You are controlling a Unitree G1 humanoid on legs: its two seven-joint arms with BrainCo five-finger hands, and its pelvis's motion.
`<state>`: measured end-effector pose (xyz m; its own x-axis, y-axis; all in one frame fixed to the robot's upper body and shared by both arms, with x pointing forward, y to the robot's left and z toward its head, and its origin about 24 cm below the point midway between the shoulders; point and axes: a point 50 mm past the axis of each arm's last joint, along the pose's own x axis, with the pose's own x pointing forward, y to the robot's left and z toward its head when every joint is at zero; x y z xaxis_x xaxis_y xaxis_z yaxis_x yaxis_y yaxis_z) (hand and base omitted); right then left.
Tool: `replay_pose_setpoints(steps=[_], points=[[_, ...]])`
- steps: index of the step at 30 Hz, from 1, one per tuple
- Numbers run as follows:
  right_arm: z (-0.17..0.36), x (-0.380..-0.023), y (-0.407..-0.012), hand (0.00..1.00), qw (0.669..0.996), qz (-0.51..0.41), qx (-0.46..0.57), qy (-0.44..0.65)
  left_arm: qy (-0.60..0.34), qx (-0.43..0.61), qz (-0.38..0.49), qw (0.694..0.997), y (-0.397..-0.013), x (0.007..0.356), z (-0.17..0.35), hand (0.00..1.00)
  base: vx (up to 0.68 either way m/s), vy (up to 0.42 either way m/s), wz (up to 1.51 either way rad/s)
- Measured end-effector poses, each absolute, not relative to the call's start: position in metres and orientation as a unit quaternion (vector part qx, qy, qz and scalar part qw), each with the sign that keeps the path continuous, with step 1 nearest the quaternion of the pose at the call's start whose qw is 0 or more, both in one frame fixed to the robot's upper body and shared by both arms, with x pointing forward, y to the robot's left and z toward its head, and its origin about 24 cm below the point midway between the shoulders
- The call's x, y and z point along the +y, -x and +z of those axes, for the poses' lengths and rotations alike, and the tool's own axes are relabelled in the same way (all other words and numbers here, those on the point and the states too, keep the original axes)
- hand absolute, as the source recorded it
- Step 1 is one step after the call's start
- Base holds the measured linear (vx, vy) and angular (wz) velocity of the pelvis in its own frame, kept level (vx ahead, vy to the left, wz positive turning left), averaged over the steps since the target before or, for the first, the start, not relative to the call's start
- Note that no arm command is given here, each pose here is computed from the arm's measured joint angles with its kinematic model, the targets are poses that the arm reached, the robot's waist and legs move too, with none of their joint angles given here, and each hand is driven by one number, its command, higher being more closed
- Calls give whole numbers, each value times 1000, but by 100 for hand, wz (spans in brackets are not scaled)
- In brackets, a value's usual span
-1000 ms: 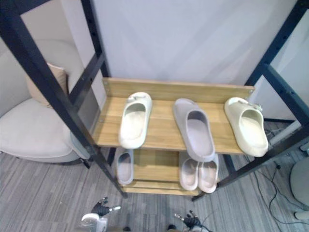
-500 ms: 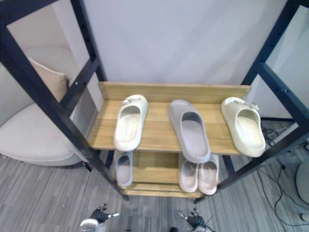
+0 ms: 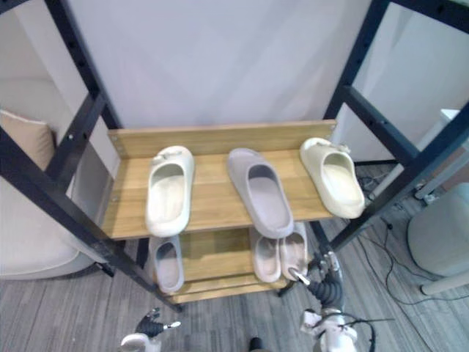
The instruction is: Organize the slippers on the shoe rack
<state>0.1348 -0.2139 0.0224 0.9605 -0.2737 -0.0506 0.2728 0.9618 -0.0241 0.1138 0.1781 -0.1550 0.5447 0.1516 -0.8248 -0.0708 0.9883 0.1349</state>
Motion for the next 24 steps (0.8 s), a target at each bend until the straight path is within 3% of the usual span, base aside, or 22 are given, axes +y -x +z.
replay_pose_setpoints(steps=[13, 24], points=[[76, -214, -138, 0, 990, -88, -95, 56, -60, 475, 1, 878, -113, 160, -157, 0, -10, -1, -2], [120, -248, -162, 0, 964, -123, -199, 126, -62, 480, -13, 875, -108, 161, -160, 0, -7, -9, 15]])
